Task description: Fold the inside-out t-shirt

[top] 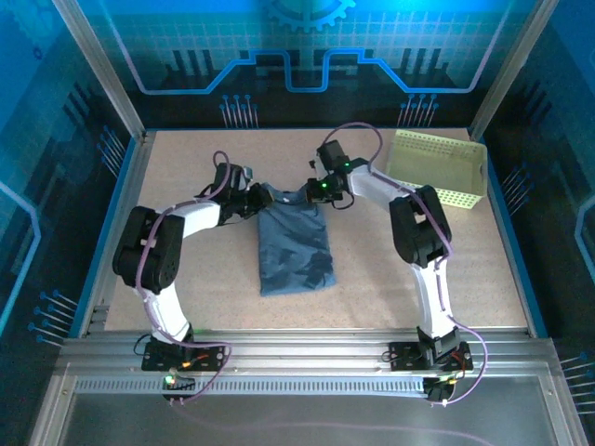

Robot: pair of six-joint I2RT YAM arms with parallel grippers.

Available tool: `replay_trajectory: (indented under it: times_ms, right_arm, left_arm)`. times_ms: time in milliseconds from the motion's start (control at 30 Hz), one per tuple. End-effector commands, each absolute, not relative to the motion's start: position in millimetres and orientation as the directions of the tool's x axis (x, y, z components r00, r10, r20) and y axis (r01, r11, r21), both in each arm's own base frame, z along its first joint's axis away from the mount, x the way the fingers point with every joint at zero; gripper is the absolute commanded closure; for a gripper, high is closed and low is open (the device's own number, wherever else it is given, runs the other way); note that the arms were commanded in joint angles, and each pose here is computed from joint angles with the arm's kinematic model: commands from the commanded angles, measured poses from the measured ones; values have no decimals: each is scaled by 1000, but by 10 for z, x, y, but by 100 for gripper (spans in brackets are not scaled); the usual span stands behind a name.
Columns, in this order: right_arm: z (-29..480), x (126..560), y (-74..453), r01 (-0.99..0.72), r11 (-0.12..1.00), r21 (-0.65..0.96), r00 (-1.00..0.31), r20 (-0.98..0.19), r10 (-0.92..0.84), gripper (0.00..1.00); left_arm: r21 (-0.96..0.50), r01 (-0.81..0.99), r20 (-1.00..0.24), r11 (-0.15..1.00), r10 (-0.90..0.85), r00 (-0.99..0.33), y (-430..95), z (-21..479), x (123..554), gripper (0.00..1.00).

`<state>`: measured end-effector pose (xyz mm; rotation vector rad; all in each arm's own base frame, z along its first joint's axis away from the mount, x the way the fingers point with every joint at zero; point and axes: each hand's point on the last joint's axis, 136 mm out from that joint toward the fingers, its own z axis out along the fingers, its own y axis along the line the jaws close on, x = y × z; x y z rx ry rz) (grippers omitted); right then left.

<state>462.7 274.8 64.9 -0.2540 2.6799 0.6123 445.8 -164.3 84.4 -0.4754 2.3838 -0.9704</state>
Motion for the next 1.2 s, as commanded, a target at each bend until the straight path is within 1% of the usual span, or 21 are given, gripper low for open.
replay_trajectory:
  times_ms: [0, 200, 367, 500, 567, 700, 800, 867, 933, 1033, 1167]
  right_arm:
    - [1162, 4732, 2701, -295, 859, 419, -864, -501, -52, 100]
    - [1703, 4833, 2679, -336, 826, 453, -815, -579, -14, 100]
    - [2270, 4977, 2685, -387, 802, 455, -755, -656, 8, 100]
    - [2787, 5131, 2697, -434, 787, 437, -688, -725, 23, 100]
    - [3018, 5209, 2691, -454, 783, 425, -653, -757, 33, 100]
    - [3391, 5280, 2713, -499, 762, 412, -594, -803, 46, 100]
    - [3393, 5246, 2759, -521, 746, 415, -594, -804, 33, 100]
    - [3239, 5175, 2793, -529, 747, 404, -601, -799, 7, 100]
    - [3052, 5073, 2826, -540, 741, 400, -608, -794, -14, 100]
    - [2724, 4835, 2837, -549, 739, 390, -618, -785, -44, 100]
    - [2379, 4429, 2778, -546, 742, 389, -642, -763, -73, 100]
  left_arm:
    - [-764, -22, -404, 645, -505, -763, -1639, 1287, 4524, 94]
    - [-781, 57, -460, 622, -511, -726, -1662, 1737, 4598, 100]
    - [-784, 139, -528, 605, -532, -662, -1637, 2298, 4764, 100]
    - [-765, 255, -610, 592, -537, -583, -1667, 2910, 4975, 100]
    - [-745, 301, -648, 595, -539, -538, -1670, 3137, 5070, 100]
    - [-724, 385, -687, 573, -547, -478, -1707, 3431, 5151, 100]
    - [-717, 427, -696, 551, -550, -461, -1731, 3416, 5092, 100]
    - [-714, 447, -700, 539, -548, -458, -1762, 3290, 5004, 100]
    - [-719, 461, -695, 520, -539, -475, -1810, 3072, 4887, 100]
    - [-739, 471, -674, 482, -512, -533, -1957, 2695, 4653, 100]
    - [-786, 462, -618, 411, -504, -603, -2082, 2273, 4211, 100]
